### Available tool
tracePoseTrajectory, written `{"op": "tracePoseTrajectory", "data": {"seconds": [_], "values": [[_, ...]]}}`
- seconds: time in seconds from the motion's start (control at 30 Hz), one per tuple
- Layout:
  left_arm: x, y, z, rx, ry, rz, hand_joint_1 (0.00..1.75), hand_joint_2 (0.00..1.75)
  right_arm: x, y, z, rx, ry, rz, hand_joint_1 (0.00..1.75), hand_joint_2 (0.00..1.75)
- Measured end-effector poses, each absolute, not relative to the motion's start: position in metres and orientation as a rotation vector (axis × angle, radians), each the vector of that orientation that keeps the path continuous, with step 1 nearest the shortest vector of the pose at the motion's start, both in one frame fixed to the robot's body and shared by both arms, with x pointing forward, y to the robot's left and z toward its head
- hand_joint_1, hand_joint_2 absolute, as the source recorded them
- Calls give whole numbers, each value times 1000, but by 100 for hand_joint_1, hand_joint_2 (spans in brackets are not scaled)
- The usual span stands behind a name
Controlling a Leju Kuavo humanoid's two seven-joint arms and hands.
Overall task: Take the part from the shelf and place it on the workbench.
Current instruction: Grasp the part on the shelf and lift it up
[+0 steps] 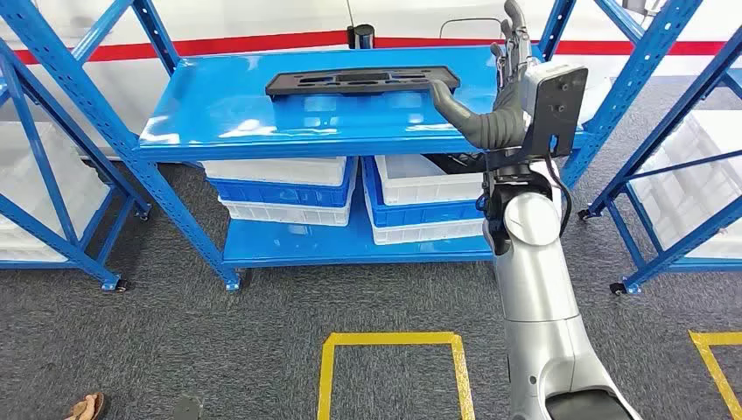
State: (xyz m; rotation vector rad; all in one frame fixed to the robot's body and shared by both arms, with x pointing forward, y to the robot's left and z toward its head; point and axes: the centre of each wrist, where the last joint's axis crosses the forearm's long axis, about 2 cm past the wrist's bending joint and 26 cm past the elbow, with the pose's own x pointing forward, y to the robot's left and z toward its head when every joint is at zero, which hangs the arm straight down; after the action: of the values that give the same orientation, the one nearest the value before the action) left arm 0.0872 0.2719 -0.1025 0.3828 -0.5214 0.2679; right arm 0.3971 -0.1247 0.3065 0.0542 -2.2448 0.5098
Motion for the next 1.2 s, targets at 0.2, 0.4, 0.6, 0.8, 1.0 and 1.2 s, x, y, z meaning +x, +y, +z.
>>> {"op": "tracePoseTrajectory", "data": {"seconds": [0.2,0.4,0.6,0.8,1.0,1.2], "values": [[88,271,-102,380,-525,261,0,0,397,-125,306,54,-2245,511,0,175],[89,270,-102,377,-532,185,0,0,398,-128,298,48,-2232,517,0,175],[93,269,-101,374,-541,143,0,0,399,-130,295,42,-2226,518,0,175],[97,269,-100,372,-548,121,0,0,399,-131,292,40,-2222,514,0,175],[97,269,-100,361,-556,81,0,0,398,-132,289,39,-2213,511,0,175],[101,269,-100,358,-563,70,0,0,398,-133,289,38,-2215,510,0,175]]}}
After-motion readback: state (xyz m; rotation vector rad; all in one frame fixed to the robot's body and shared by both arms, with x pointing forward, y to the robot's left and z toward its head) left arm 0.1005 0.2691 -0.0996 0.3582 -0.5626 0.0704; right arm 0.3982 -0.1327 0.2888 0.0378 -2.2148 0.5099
